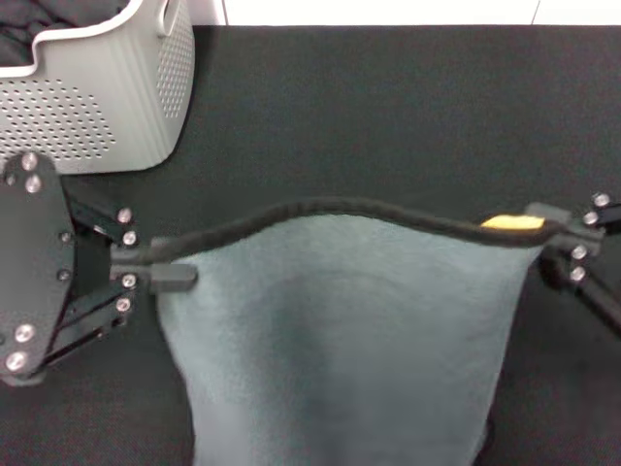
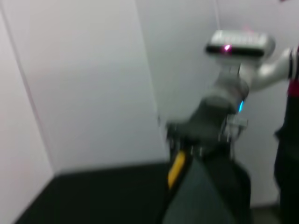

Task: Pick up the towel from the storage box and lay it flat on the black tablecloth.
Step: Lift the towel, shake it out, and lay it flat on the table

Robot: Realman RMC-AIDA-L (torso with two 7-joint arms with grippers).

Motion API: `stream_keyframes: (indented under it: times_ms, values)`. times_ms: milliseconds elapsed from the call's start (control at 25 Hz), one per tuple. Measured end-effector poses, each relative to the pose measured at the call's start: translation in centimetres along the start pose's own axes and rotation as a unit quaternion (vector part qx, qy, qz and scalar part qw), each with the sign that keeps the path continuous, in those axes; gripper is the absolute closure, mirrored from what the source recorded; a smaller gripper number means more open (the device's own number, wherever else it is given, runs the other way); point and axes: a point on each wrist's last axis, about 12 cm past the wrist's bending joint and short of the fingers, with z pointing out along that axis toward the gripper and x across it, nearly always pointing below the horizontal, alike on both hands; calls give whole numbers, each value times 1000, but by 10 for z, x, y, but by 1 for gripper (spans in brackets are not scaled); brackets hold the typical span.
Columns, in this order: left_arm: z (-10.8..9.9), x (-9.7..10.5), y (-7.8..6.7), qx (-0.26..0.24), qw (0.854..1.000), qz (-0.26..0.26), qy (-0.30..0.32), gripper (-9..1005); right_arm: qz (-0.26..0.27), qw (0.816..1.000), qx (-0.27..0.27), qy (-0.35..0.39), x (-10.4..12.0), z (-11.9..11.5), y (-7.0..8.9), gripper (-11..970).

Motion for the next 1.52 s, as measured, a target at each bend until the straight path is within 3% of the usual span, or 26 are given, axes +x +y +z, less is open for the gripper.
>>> stream_keyframes:
  times_ms: [120,240,280,360,480,600,1120,1280,1520]
  values:
    - [8,11,11,-8,999,-17,42,956,32,999,19,15,13,-3,-13,942]
    - [27,29,44,-13,996,-47,72,956,52,998,31,28,28,0,-24,942]
    - [30,35,53,-19,995,-61,78,956,66,996,35,38,40,4,-34,942]
    - [35,50,74,-38,991,-90,88,956,107,992,34,66,82,35,-67,942]
    - [40,71,101,-73,984,-121,110,956,119,988,46,86,105,54,-88,942]
    - [45,85,118,-94,976,-140,140,955,109,986,73,107,122,67,-107,942]
    - [40,92,130,-133,963,-144,187,955,74,988,36,132,123,123,-146,941]
    - [38,95,131,-142,958,-147,200,955,53,986,19,157,124,144,-149,941]
    - [40,101,133,-156,951,-149,220,955,31,984,15,174,124,156,-148,941]
